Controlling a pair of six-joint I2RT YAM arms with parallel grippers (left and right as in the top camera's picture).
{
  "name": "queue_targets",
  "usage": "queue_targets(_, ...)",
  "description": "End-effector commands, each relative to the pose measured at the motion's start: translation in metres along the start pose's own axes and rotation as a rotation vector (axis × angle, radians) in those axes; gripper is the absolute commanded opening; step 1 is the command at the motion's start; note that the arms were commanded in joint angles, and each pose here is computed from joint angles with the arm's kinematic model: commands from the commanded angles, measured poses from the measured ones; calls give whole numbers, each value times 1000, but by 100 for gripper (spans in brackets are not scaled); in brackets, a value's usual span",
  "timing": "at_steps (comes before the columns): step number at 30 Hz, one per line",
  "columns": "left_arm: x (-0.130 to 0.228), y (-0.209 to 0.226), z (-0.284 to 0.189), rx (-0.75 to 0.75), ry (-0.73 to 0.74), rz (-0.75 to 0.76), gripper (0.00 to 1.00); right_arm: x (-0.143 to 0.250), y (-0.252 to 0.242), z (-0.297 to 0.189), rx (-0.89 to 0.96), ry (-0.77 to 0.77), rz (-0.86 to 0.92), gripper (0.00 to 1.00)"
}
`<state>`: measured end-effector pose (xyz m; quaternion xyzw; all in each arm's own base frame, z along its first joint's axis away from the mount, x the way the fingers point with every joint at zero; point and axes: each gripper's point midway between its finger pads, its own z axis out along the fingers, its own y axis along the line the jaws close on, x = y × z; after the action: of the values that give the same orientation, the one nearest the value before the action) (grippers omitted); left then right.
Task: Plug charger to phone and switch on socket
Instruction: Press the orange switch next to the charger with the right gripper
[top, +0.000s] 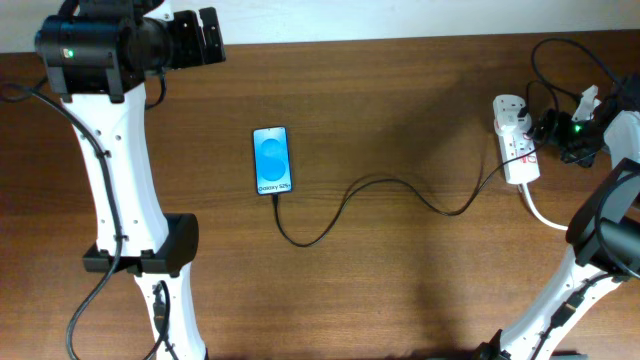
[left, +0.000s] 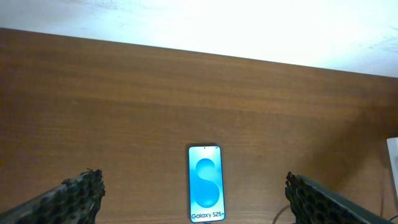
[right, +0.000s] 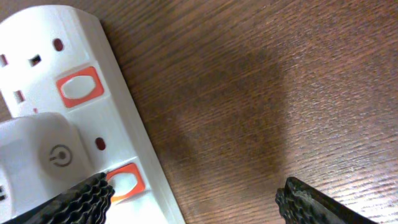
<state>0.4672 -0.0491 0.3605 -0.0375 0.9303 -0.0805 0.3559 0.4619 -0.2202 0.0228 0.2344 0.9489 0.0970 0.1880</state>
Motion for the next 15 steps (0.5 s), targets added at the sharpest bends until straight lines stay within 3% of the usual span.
queue_targets(1,-3,3,-7,-8,-20,-2,99,5,8,12,-14,19,-25,90)
queue_targets(11,-3,2,-7,-7,-20,-1,100,17,6,19,-5,67,-10,90)
queue_targets(15,-3,2,-7,-7,-20,-1,99,29,26,28,-15,112,-42,89)
